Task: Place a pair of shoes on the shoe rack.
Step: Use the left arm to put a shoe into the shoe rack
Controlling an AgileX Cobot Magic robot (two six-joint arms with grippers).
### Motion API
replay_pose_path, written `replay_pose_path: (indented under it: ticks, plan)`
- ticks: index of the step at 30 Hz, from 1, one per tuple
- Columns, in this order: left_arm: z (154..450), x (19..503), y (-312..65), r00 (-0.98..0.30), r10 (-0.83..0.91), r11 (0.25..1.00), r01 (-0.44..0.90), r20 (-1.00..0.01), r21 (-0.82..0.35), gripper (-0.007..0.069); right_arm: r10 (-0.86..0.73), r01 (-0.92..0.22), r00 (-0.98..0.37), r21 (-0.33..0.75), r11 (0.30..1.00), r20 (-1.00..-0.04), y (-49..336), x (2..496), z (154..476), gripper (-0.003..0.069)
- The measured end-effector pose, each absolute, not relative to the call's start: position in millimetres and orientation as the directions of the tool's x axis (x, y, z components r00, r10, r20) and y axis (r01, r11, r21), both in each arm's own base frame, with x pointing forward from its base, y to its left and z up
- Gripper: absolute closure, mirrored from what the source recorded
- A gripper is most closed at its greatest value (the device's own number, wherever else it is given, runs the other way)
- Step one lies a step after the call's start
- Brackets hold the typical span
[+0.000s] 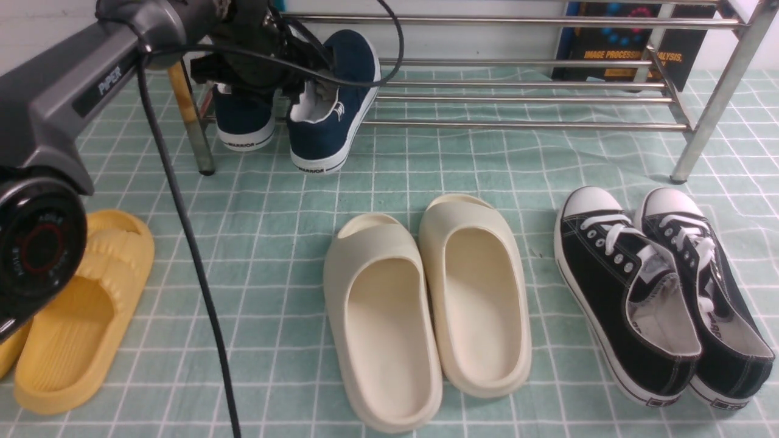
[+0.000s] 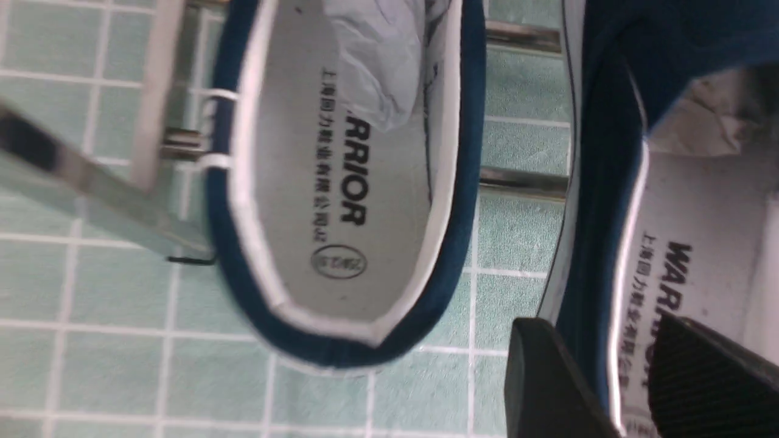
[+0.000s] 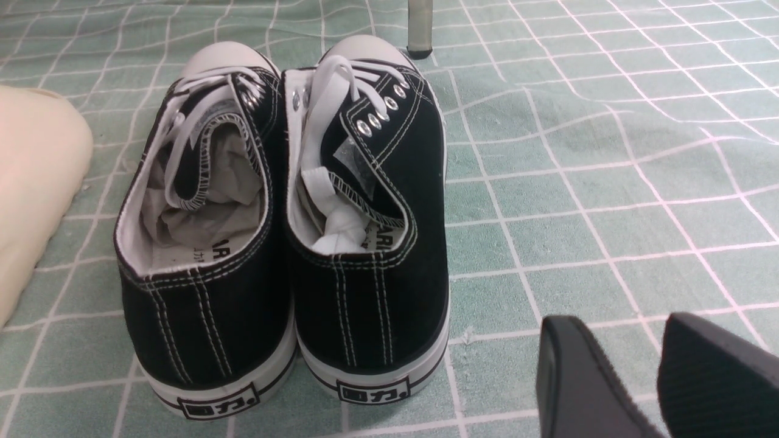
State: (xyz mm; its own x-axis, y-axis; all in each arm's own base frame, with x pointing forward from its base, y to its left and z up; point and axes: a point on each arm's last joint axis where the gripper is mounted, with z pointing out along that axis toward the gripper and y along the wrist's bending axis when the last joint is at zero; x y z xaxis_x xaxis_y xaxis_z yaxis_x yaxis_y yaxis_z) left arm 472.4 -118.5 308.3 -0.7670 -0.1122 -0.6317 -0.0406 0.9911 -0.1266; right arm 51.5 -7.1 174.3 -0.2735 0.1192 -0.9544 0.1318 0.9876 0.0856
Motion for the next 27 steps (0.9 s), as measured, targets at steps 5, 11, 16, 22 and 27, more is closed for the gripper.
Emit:
replay_pose_path:
  ticks: [5,11,16,22,27]
  plan:
    - [348,447,-111,-0.764,-0.112,0.992,-0.050,-0.635,-0.115,0.0424,0.119,0.132,-0.274,0.086,0.988,-0.954,-7,52,174,0.0412]
    - [343,421,-140,-0.865,0.028,0.990,0.092,-0.501,-0.103,0.0519,0.119,0.132,-0.274,0.086,0.988,-0.954,-7,52,174,0.0412]
    - [288,416,-181,-0.915,0.153,0.981,0.187,-0.373,-0.057,0.0575,0.119,0.132,-0.274,0.086,0.988,-0.954,-7,52,174,0.0412]
    - [267,421,-177,-0.928,0.188,0.982,0.177,-0.321,0.063,0.0579,0.119,0.132,-0.274,0.086,0.988,-0.954,-7,52,174,0.0412]
    - [269,428,-161,-0.920,0.182,0.980,0.141,-0.347,0.140,0.0579,0.119,0.132,-0.274,0.086,0.988,-0.954,-7,52,174,0.0412]
